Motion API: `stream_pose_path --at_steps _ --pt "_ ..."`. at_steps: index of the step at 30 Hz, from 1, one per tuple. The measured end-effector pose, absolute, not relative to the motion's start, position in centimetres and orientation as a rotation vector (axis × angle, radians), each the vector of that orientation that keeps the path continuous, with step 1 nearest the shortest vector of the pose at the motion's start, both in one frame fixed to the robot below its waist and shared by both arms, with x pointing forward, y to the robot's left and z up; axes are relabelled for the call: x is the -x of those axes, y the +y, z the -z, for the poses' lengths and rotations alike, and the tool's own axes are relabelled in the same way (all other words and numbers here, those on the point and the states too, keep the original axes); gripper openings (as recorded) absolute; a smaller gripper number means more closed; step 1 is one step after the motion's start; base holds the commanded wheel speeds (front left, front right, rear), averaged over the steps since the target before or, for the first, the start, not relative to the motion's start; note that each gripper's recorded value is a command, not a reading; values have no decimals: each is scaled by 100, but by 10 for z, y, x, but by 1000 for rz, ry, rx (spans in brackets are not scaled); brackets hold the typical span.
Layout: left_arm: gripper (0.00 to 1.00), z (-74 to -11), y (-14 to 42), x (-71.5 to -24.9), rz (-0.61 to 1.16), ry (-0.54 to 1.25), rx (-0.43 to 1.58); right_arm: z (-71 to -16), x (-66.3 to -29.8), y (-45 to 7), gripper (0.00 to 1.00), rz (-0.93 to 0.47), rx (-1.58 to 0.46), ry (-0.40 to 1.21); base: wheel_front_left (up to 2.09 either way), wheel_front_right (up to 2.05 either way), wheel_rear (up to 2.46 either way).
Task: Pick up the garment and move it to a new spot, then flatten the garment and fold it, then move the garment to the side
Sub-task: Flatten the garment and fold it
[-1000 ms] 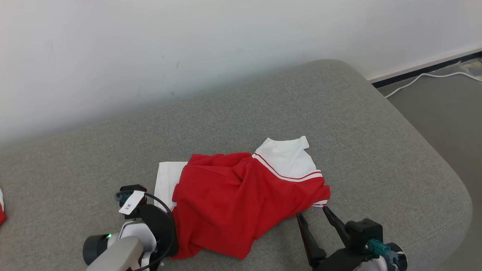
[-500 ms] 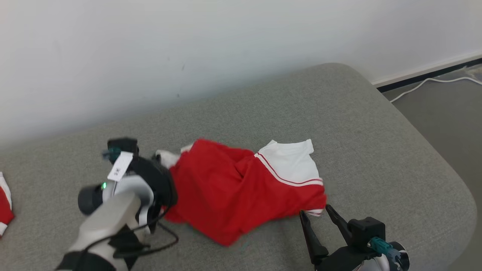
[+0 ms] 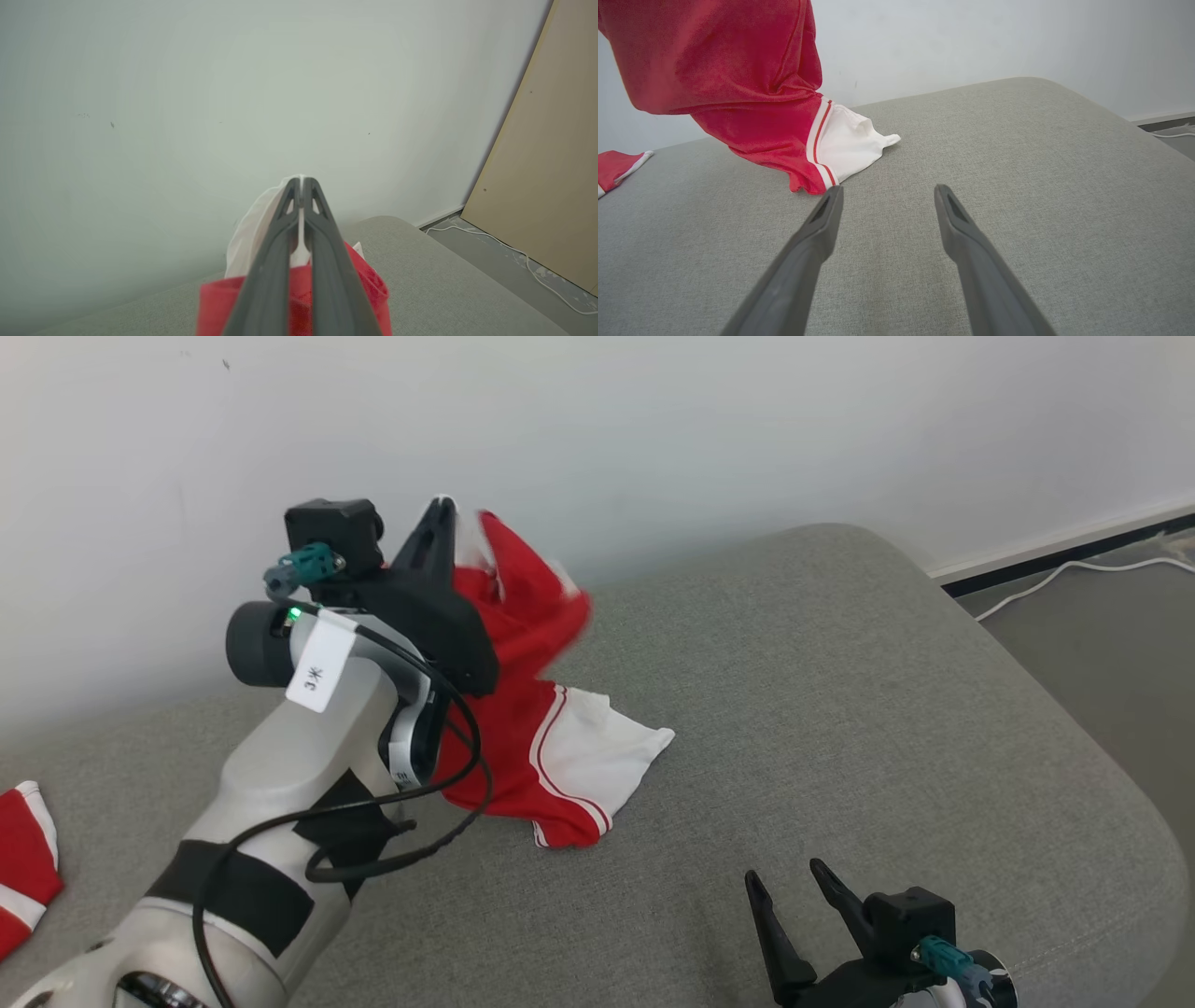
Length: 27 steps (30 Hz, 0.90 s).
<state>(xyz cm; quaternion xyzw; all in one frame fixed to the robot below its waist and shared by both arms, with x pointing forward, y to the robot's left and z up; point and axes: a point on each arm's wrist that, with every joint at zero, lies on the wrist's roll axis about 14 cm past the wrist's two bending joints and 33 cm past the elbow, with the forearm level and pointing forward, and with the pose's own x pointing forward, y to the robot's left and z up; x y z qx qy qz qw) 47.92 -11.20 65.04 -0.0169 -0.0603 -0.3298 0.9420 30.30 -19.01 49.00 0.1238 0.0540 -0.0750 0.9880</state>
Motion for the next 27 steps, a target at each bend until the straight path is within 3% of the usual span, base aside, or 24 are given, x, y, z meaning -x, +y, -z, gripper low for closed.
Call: stream_pose_path --at_steps 5,16,17,18,27 --pt "0 -625 -100 -479 641 -67 17 -492 -303 -189 100 147 -250 101 0 0 0" --pt "0 -517 21 -498 334 197 -32 -489 -302 -189 100 147 -255 107 0 0 0" --pt "16 -508 33 -497 303 221 -36 -488 -302 -188 100 145 -255 109 0 0 0" --pt "100 -499 44 -495 276 244 -45 -487 -302 -187 100 142 -255 111 0 0 0" --pt "100 -484 63 -485 215 287 -16 -488 -310 -174 100 95 -245 116 0 0 0"
